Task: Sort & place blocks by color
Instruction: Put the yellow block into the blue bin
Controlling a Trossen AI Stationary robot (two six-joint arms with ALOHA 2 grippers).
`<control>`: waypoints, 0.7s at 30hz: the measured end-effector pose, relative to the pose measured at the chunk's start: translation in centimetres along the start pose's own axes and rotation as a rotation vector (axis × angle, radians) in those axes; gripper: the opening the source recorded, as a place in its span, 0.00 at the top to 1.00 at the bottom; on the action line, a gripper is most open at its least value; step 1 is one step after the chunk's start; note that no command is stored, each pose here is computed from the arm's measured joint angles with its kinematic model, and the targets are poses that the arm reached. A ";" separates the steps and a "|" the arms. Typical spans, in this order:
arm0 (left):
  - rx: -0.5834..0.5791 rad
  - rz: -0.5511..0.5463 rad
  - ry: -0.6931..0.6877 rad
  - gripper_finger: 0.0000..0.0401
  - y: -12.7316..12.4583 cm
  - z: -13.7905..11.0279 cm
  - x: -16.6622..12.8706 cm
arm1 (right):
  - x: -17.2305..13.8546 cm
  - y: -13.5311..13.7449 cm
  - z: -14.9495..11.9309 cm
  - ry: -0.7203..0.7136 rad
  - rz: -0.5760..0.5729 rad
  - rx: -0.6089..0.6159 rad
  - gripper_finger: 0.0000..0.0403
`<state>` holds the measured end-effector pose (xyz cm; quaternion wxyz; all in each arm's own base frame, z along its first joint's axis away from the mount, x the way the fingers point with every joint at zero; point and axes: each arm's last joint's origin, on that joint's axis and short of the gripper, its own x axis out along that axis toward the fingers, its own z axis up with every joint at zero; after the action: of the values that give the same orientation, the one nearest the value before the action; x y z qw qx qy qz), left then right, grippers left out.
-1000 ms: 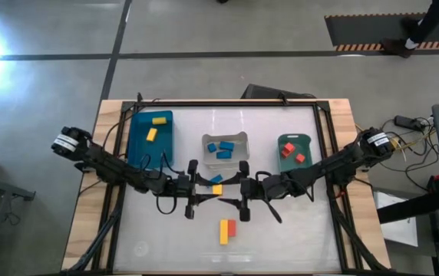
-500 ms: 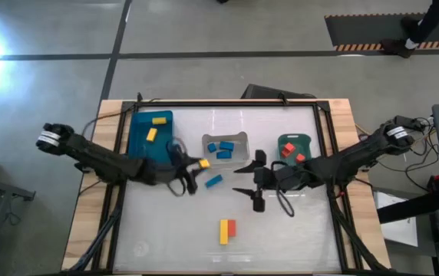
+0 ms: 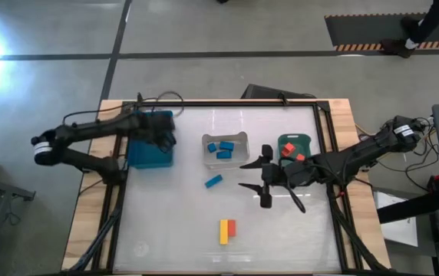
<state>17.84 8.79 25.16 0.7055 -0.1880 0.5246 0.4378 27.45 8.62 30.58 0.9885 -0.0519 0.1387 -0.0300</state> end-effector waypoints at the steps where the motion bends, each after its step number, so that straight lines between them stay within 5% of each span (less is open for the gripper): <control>1: 0.007 -0.018 0.032 0.70 0.6 0.4 0.5 | 0.1 0.0 -0.1 0.003 0.000 -0.004 0.41; 6: 0.160 -0.047 0.129 0.70 2.3 1.5 2.5 | 0.2 0.1 -0.3 0.022 0.000 -0.021 0.42; 13: 0.663 -0.080 0.211 0.70 1.6 1.9 4.7 | 0.2 0.1 -0.5 0.039 0.000 -0.056 0.41; 21: 0.860 -0.103 0.232 0.70 0.5 2.8 7.5 | 0.2 0.1 -0.6 0.043 0.001 -0.074 0.41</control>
<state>19.60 14.25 19.52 0.6769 0.0487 0.7246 0.1199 27.47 8.63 29.99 0.9827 -0.0879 0.1607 -0.0256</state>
